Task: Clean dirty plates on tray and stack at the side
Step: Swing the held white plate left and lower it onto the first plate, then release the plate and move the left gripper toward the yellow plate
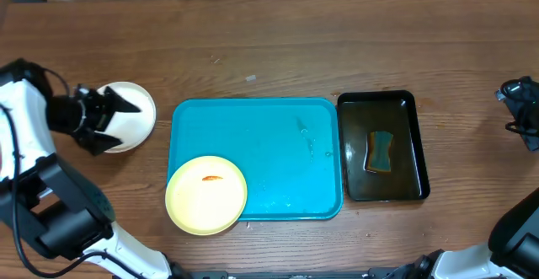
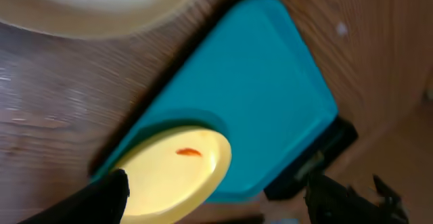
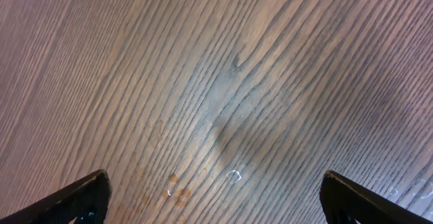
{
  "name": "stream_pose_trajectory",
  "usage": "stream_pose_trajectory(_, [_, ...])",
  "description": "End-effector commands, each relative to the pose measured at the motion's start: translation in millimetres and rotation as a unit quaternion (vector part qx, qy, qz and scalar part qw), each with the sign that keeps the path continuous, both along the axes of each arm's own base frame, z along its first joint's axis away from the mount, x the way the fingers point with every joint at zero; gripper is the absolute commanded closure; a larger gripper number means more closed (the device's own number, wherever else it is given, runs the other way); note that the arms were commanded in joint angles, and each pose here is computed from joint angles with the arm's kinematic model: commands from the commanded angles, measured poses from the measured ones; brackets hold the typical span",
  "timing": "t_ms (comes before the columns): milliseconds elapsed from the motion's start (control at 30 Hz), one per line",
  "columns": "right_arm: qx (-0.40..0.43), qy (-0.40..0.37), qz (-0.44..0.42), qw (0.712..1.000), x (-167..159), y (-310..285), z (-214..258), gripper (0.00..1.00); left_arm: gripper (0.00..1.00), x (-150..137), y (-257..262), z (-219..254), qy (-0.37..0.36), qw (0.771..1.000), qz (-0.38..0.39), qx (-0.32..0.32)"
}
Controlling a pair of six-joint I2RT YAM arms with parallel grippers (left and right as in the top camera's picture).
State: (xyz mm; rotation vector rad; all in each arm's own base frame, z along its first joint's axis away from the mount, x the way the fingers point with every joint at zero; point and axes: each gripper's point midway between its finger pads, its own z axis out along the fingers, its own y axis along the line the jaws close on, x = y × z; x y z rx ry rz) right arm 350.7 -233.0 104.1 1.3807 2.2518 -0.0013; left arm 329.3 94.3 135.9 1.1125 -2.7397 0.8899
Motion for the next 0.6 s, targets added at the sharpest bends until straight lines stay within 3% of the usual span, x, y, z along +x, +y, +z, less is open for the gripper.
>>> stream_pose_trajectory(0, [-0.005,-0.01,-0.001,1.0,4,-3,7,0.0,0.19,7,-54,21,-0.074,0.991,-0.093,-0.055])
stream_pose_trajectory(167, [-0.005,-0.01,-0.001,1.0,4,-3,7,0.0,0.23,-17,-98,24,-0.072,0.985,-0.151,-0.035])
stream_pose_trajectory(333, [-0.005,-0.01,-0.001,1.0,4,-3,7,0.0,0.23,-62,-102,18,-0.048,0.988,-0.148,0.022])
stream_pose_trajectory(500, [-0.005,-0.01,-0.001,1.0,4,-3,7,0.0,0.23,-111,-81,21,-0.024,0.99,-0.087,0.111])
stream_pose_trajectory(567, [-0.005,-0.01,-0.001,1.0,4,-3,7,0.0,0.24,-135,-75,23,0.014,0.989,-0.029,0.147])
